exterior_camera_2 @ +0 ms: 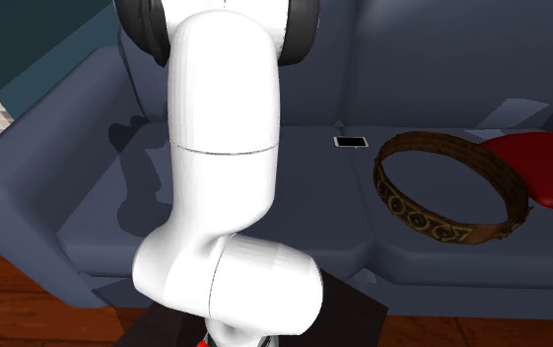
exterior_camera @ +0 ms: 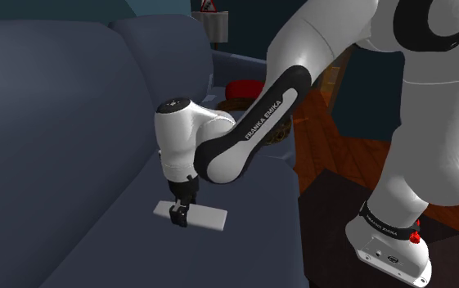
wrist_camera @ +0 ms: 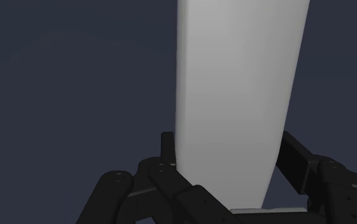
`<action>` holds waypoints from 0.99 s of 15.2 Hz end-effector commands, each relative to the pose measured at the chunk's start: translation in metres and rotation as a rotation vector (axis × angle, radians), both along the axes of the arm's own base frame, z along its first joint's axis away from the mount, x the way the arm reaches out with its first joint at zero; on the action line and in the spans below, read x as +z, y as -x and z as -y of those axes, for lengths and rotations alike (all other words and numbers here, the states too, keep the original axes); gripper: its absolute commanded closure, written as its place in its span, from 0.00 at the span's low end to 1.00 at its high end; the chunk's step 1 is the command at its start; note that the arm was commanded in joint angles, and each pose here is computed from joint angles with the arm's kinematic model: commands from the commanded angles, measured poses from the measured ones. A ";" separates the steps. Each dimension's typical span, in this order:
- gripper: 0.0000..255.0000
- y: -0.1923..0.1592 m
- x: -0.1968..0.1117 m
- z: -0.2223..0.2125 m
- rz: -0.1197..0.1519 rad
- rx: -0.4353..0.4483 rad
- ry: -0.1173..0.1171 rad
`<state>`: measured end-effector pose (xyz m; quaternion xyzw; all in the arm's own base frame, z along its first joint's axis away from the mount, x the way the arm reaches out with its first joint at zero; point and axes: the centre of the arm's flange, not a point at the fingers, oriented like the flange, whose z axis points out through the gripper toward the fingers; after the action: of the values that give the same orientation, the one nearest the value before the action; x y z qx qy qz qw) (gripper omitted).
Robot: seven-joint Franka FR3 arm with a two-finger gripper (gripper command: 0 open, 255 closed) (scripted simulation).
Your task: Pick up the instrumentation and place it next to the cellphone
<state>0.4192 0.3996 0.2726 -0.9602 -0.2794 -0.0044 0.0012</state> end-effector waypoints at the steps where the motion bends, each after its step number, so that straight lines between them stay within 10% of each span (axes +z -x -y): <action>1: 1.00 0.001 0.008 0.000 0.000 0.000 0.000; 15: 1.00 -0.166 0.011 0.080 0.000 0.000 0.000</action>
<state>0.5737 0.3244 0.2816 -0.9603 -0.2789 -0.0042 0.0012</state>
